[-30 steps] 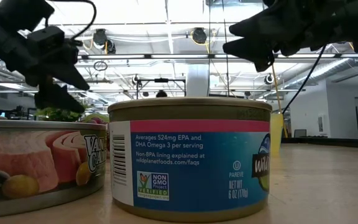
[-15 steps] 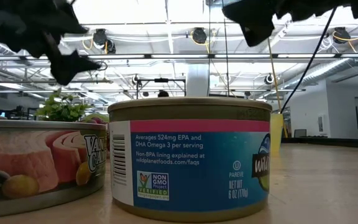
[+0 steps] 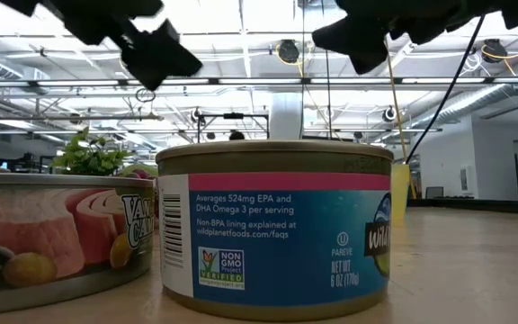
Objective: Pick & Place Food Item
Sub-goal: Put the right blue tuna can into the yellow bin
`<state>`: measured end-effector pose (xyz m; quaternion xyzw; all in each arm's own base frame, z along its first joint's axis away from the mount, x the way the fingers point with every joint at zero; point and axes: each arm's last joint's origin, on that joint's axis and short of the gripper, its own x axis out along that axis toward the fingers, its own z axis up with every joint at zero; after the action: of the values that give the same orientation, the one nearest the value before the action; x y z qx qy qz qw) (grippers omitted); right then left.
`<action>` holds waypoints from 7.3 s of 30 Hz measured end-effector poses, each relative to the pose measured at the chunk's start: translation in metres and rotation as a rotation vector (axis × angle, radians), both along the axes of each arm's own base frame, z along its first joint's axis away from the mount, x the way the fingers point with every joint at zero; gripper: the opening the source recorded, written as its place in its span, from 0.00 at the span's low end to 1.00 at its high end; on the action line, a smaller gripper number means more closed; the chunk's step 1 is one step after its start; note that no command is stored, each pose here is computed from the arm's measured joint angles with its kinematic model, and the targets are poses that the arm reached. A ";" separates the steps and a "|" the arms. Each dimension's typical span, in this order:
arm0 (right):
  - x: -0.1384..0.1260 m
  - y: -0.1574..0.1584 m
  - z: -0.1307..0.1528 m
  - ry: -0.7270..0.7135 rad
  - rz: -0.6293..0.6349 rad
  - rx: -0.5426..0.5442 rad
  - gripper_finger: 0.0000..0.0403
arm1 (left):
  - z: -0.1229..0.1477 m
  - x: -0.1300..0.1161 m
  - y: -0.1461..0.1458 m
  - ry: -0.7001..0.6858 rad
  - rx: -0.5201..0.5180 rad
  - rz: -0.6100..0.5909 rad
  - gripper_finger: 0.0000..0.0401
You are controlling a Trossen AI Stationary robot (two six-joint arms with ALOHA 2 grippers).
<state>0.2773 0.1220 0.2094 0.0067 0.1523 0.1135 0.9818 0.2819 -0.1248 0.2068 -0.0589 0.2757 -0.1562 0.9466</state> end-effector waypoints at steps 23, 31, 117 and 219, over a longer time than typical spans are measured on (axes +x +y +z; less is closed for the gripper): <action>-0.001 -0.002 -0.002 0.015 0.017 -0.080 0.52 | -0.059 0.063 -0.018 0.133 -0.297 -0.459 0.42; -0.001 -0.003 -0.002 0.017 0.013 -0.079 0.52 | -0.065 0.064 -0.011 0.089 -0.149 -0.472 0.24; 0.040 0.086 -0.043 0.464 -0.256 -0.164 0.00 | 0.005 -0.041 0.006 -0.105 0.099 0.024 0.01; 0.018 0.134 0.022 0.543 -0.541 0.259 0.68 | 0.006 -0.038 0.009 -0.079 -0.022 0.129 0.60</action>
<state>0.2958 0.2565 0.2313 0.2000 0.3835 -0.1367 0.8912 0.2434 -0.1160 0.2125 -0.0810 0.2322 -0.1001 0.9641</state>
